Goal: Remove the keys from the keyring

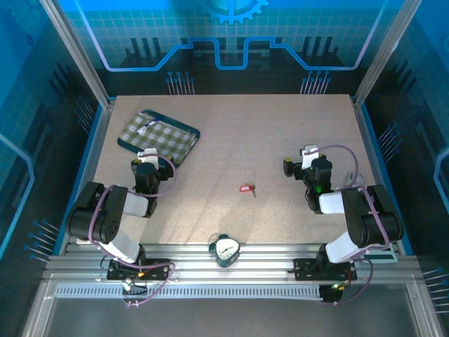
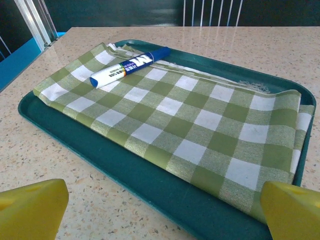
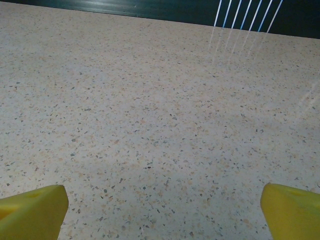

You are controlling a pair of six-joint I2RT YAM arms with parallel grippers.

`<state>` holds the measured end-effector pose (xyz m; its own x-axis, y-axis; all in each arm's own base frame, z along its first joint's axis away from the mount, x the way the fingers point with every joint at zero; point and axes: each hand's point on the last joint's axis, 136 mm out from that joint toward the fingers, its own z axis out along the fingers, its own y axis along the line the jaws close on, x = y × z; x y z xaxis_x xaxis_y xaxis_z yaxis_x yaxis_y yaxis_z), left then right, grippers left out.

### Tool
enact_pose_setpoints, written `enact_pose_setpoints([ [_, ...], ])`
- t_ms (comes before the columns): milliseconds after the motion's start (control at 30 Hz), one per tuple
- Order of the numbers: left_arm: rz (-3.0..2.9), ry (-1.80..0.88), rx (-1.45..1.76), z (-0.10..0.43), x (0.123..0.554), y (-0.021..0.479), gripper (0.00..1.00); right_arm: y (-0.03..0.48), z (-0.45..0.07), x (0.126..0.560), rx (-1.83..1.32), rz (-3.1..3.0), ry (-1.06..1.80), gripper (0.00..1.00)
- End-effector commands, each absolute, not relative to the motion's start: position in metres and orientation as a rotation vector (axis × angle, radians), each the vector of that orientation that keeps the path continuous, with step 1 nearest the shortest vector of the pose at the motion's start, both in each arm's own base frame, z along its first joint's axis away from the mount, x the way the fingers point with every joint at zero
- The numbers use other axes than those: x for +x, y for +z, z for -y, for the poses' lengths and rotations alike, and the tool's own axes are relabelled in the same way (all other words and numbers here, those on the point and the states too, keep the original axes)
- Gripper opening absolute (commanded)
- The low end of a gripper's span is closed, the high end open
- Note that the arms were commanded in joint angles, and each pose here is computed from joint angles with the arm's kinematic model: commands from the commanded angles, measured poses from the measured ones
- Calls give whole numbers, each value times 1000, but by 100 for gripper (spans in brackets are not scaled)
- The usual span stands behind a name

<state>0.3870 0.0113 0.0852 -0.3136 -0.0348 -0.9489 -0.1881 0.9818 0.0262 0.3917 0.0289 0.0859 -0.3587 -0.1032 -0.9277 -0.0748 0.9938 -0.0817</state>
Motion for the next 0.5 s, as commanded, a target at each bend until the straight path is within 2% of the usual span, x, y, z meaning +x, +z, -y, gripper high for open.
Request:
enact_pose_setpoints([
  [0,-1852,116,-183,-12,394,99,99,98,-24,399,-114,-1904,-32,100],
  [267,-1848,118,-197,-16,393,101,99,102,-21,398,-93,-1897,-51,100],
  [467,-1849,121,-181,-13,386,139,99,150,-15,370,-22,-1814,-164,100],
])
